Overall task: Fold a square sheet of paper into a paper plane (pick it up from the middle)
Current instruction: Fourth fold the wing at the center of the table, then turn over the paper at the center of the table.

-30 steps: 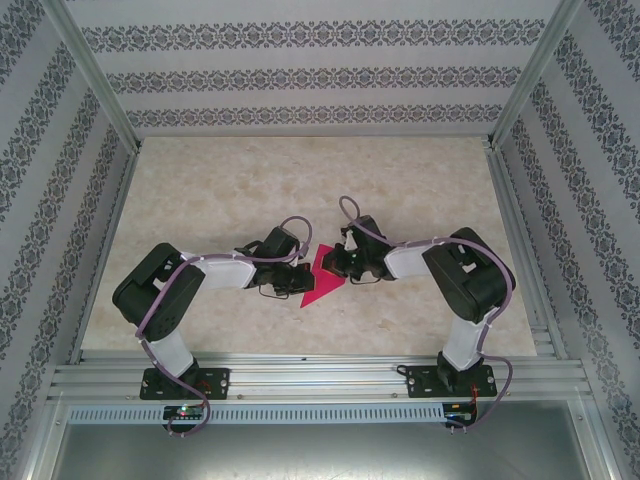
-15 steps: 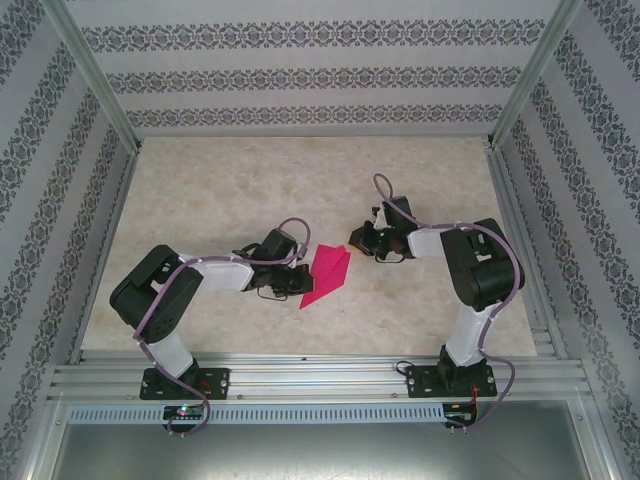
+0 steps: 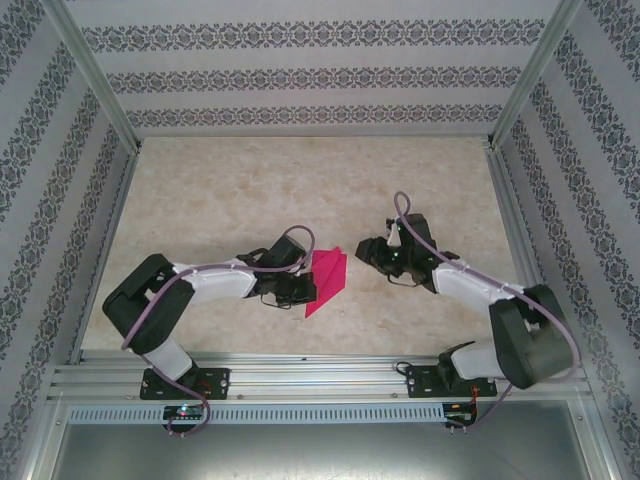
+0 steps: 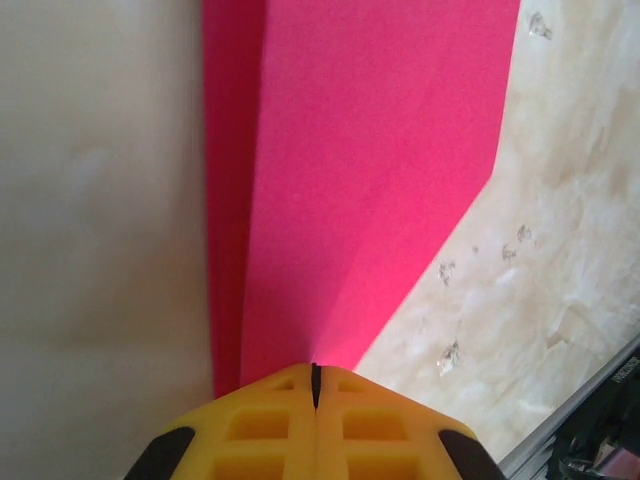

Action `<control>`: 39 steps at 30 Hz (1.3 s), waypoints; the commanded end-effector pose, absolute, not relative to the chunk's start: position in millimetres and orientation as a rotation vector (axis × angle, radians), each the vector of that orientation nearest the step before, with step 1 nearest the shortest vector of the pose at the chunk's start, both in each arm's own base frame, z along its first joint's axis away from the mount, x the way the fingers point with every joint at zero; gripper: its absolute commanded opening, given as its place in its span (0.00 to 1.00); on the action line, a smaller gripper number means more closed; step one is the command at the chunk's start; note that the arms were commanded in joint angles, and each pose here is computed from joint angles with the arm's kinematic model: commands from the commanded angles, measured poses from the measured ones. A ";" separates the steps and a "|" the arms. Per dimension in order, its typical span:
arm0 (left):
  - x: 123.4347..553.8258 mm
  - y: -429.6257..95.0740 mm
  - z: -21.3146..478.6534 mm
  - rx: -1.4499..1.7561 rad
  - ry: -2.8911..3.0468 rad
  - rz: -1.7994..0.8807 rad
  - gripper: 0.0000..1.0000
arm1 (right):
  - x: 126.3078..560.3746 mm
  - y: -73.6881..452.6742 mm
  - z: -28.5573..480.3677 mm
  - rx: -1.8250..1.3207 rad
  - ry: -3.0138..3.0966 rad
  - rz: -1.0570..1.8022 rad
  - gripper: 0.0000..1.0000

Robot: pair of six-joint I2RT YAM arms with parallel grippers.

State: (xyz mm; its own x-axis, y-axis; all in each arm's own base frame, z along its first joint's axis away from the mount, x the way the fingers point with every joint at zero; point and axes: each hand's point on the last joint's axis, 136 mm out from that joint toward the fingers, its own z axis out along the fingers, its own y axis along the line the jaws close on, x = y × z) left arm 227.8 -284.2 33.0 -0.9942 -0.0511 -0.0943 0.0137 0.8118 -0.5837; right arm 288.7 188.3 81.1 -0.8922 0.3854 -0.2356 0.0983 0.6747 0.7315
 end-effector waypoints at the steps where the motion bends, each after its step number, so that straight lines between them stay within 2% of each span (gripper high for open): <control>1: 238.6 -262.9 63.3 -0.029 2.836 -0.743 0.10 | 268.5 178.8 71.9 0.469 2.528 1.023 0.44; 3: 244.7 -251.4 72.4 -0.010 2.807 -0.669 0.15 | 261.3 183.6 74.5 0.458 2.512 1.047 0.47; 7: 256.7 -236.6 74.2 -0.006 2.801 -0.608 0.15 | 254.4 191.1 77.7 0.434 2.517 1.013 0.48; 18: 280.0 -243.3 69.3 -0.014 2.813 -0.706 0.21 | 251.2 204.9 65.5 0.457 2.574 1.000 0.49; 25: 282.1 -255.6 72.2 0.028 2.807 -0.796 0.29 | 251.8 213.2 63.5 0.442 2.600 1.008 0.49; 35: 279.0 -276.3 79.4 0.148 2.781 -0.954 0.46 | 252.4 220.9 54.5 0.444 2.622 1.016 0.50; 39: 282.4 -266.8 67.3 0.128 2.838 -0.834 0.48 | 253.2 226.6 55.3 0.431 2.627 1.034 0.50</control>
State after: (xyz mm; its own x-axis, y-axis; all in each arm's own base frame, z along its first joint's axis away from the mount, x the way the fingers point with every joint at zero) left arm 271.6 -267.2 64.8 -0.9844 0.0114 -0.1758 0.1085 0.8254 -0.5541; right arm 247.0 215.6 45.5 -0.9154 0.3748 -0.1469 0.1871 0.7194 0.6690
